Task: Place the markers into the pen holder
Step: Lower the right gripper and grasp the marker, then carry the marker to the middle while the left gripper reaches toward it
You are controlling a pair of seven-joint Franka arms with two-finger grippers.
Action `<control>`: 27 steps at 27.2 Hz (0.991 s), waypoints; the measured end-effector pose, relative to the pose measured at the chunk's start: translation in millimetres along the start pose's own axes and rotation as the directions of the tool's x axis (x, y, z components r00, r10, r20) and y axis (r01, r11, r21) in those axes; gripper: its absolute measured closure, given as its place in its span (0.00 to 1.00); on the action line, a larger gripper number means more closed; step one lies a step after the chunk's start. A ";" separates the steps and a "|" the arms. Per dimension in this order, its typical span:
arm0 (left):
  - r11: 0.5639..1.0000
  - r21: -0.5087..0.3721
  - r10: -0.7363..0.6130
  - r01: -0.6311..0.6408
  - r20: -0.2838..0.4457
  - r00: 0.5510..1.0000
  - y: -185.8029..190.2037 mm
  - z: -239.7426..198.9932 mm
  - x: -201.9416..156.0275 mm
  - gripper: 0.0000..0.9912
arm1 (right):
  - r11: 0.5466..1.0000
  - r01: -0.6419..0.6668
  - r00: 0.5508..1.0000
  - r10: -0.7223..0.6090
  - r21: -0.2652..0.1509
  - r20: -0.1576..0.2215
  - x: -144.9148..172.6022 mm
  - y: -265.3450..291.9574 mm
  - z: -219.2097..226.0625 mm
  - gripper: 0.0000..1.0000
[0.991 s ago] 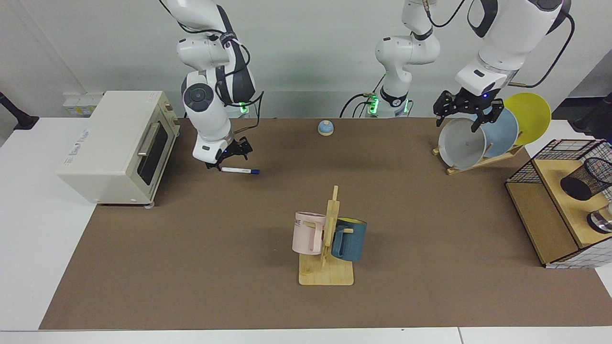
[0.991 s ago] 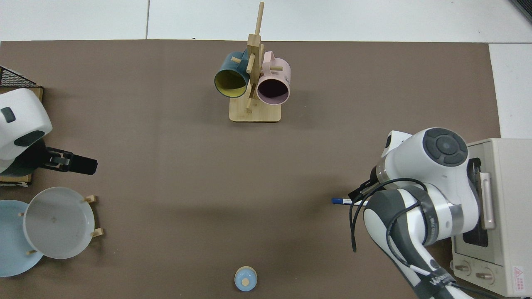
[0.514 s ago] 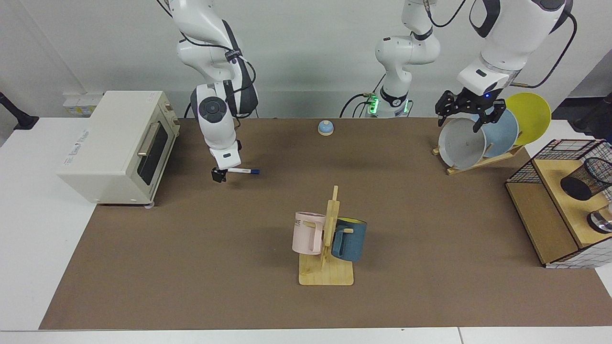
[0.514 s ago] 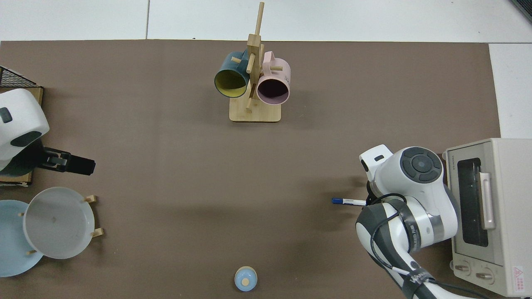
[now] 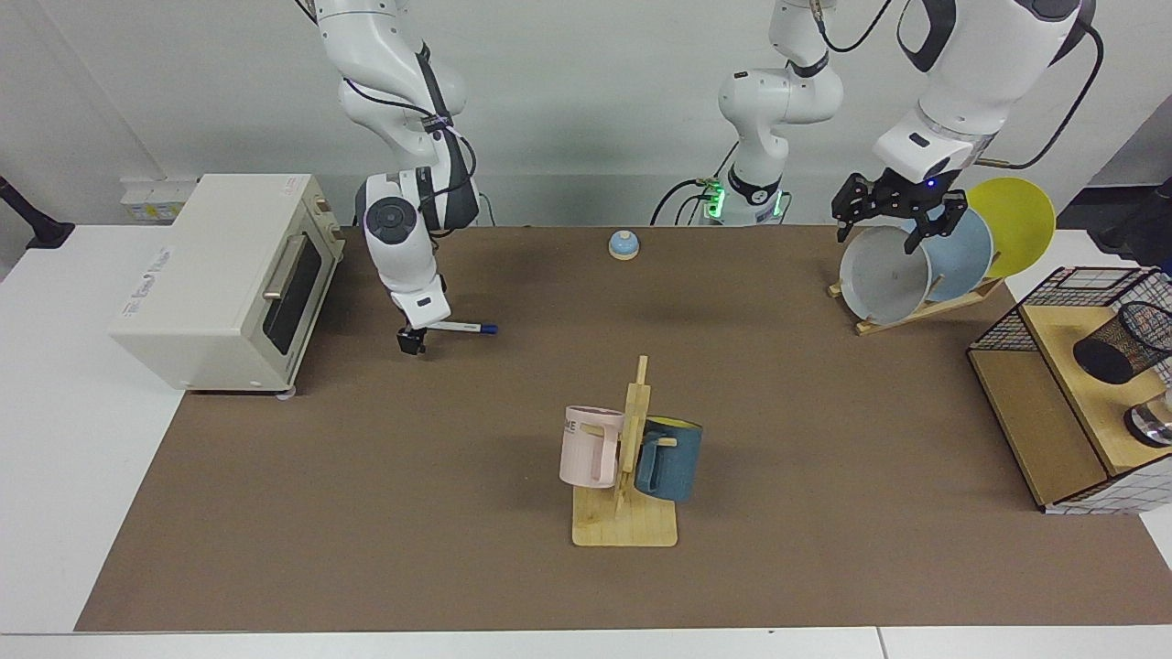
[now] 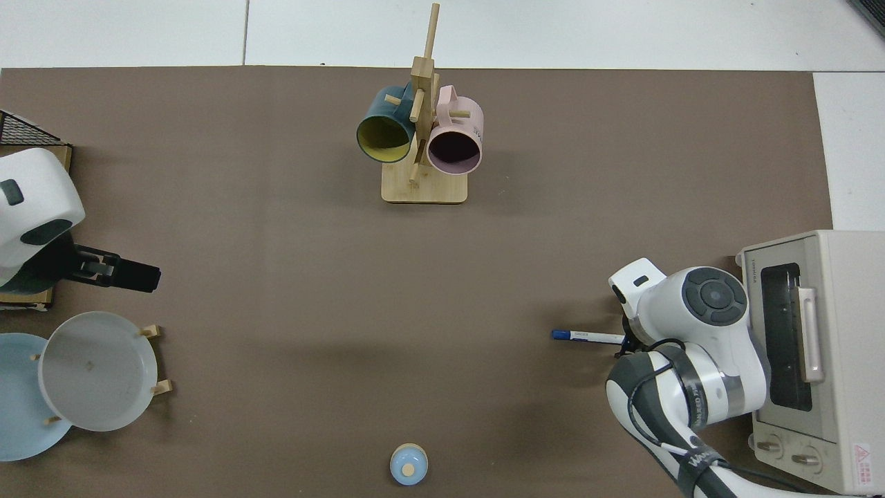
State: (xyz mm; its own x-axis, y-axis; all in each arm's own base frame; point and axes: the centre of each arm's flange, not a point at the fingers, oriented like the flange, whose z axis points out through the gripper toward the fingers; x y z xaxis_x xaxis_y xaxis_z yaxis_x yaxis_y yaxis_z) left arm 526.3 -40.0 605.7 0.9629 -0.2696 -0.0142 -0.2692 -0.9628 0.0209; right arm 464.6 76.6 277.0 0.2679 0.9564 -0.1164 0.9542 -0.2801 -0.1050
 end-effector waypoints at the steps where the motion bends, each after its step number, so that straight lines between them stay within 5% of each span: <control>1: 1.000 0.000 0.000 0.000 0.000 1.000 0.1 0.0 0.0 0.00 | 1.000 0.001 1.000 -0.001 -0.004 -0.001 0.0 -0.3 -0.6 0.08; 8: 1.000 0.000 0.003 -0.003 0.000 1.000 0.7 0.0 0.1 0.00 | 1.000 0.012 1.000 -0.012 -0.012 -0.003 0.0 -3.4 -3.7 0.31; 17: 1.000 0.000 0.005 -0.005 -0.001 1.000 0.8 0.0 0.3 0.00 | 0.999 0.046 0.999 -0.046 -0.008 -0.001 -4.1 -10.7 -3.0 0.37; 23: 1.000 0.000 0.005 -0.005 -0.001 1.000 0.8 0.1 0.3 0.00 | 0.998 0.055 0.998 -0.055 -0.005 0.003 -3.6 -15.0 -4.1 0.75; 27: 1.000 0.000 0.009 -0.009 -0.001 1.000 0.7 0.1 0.3 0.00 | 0.998 0.059 0.998 -0.059 -0.009 0.002 -3.8 -18.1 -6.5 0.82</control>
State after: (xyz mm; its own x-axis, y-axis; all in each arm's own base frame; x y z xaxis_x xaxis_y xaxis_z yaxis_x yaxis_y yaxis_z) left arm 526.4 -40.7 605.6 0.9603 -0.2786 -0.0126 -0.2783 -0.9603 0.0206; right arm 447.1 78.5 285.7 0.2112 0.9709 -0.1124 0.9694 -0.2228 -0.1028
